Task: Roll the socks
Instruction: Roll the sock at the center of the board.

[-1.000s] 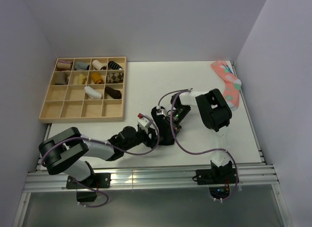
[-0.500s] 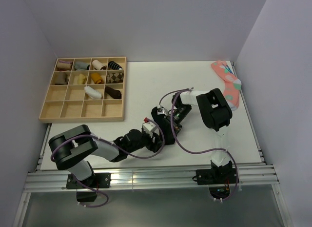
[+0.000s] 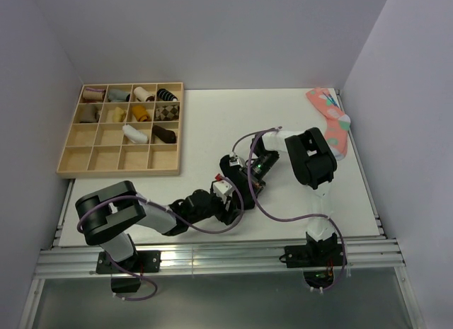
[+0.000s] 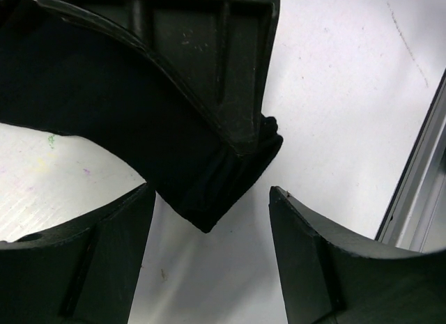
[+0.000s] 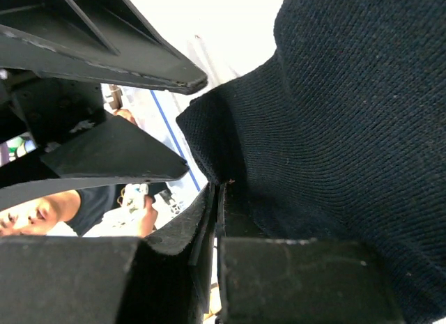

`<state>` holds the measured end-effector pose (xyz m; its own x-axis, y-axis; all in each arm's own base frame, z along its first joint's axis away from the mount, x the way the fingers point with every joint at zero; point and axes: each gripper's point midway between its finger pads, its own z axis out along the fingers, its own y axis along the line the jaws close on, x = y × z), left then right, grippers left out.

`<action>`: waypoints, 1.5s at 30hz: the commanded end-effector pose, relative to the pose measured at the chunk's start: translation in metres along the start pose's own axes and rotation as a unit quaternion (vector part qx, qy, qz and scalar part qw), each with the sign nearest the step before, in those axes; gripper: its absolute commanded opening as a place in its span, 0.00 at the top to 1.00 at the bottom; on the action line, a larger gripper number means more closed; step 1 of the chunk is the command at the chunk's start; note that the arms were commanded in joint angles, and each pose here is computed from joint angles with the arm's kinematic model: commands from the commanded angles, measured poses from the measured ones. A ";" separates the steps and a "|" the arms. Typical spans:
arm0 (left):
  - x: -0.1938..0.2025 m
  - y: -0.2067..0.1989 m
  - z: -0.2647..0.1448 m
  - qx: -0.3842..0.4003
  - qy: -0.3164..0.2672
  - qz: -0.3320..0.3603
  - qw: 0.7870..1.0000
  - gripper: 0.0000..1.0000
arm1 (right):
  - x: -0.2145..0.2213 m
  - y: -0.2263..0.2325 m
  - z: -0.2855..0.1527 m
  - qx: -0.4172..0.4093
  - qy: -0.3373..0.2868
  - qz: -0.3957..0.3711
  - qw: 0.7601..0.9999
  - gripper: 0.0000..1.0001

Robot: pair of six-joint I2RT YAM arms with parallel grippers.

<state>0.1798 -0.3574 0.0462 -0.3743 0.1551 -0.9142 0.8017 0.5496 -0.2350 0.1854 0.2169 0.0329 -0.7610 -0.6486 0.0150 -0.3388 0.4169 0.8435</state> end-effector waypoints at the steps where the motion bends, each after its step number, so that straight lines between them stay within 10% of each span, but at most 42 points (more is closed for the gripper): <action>1: -0.010 -0.005 0.007 -0.001 -0.012 0.019 1.000 0.27 | -0.007 0.007 -0.007 -0.012 -0.010 -0.004 1.000 1.00; 45: -0.013 0.004 0.028 -0.076 -0.020 0.092 0.993 0.21 | 0.012 0.002 -0.008 -0.029 0.007 0.008 1.000 1.00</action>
<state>0.1953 -0.3668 0.0332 -0.2566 0.2640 -0.9298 0.7691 0.6384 -0.0310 0.1833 0.2074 0.0378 -0.7573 -0.6529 0.0129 -0.3223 0.3909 0.8622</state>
